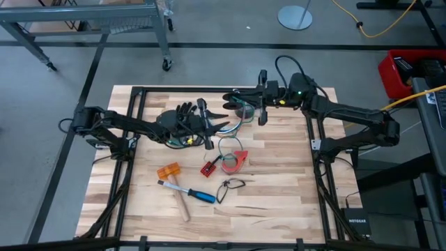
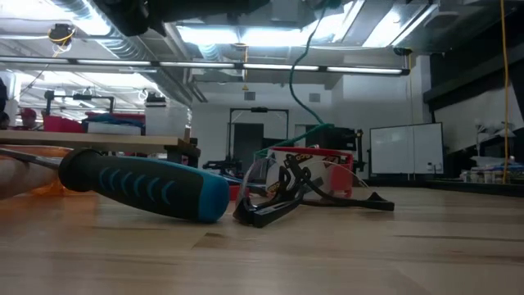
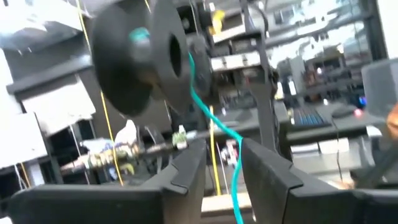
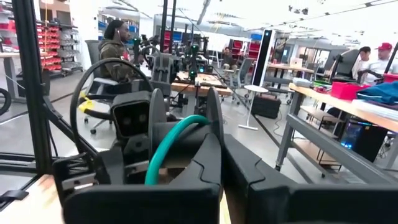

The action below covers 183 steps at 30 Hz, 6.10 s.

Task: Coil cords
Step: Coil the wire onto the spool

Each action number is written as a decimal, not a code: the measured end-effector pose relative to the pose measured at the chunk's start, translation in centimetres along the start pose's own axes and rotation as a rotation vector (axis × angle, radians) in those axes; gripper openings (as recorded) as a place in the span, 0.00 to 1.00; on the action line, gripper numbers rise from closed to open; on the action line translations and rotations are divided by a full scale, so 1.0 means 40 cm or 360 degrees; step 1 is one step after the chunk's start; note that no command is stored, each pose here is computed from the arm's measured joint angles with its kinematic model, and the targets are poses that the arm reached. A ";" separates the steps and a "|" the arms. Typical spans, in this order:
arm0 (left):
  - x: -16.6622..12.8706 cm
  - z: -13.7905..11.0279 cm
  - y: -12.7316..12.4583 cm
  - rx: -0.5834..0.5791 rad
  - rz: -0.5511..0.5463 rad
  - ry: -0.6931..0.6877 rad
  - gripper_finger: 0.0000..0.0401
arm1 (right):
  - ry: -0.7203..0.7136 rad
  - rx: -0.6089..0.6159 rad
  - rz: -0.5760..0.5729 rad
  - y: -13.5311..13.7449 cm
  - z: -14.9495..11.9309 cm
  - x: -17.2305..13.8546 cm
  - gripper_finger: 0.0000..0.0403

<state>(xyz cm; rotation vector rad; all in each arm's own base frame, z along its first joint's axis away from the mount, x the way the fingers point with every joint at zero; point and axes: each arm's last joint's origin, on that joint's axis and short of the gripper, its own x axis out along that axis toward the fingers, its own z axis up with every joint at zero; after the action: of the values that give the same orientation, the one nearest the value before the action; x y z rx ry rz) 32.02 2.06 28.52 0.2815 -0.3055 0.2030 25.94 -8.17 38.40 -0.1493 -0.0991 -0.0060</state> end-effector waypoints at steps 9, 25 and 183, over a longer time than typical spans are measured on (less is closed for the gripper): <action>-0.001 0.030 0.010 0.0070 0.0076 -0.0198 0.20 | -0.0023 -0.0005 0.0027 0.003 0.010 -0.009 0.00; 0.012 0.050 0.015 0.0056 0.0028 -0.0315 0.21 | -0.0074 0.0019 0.0106 0.007 0.009 0.003 0.00; -0.026 0.015 0.071 -0.0549 -0.0668 0.1111 0.00 | 0.0625 0.0542 0.0521 0.026 -0.228 0.110 0.25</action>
<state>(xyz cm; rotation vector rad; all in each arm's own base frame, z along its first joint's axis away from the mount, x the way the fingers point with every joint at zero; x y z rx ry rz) 30.19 4.39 29.42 -0.0797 0.4102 -0.1712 31.22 -8.49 29.71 0.1785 0.3166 0.3057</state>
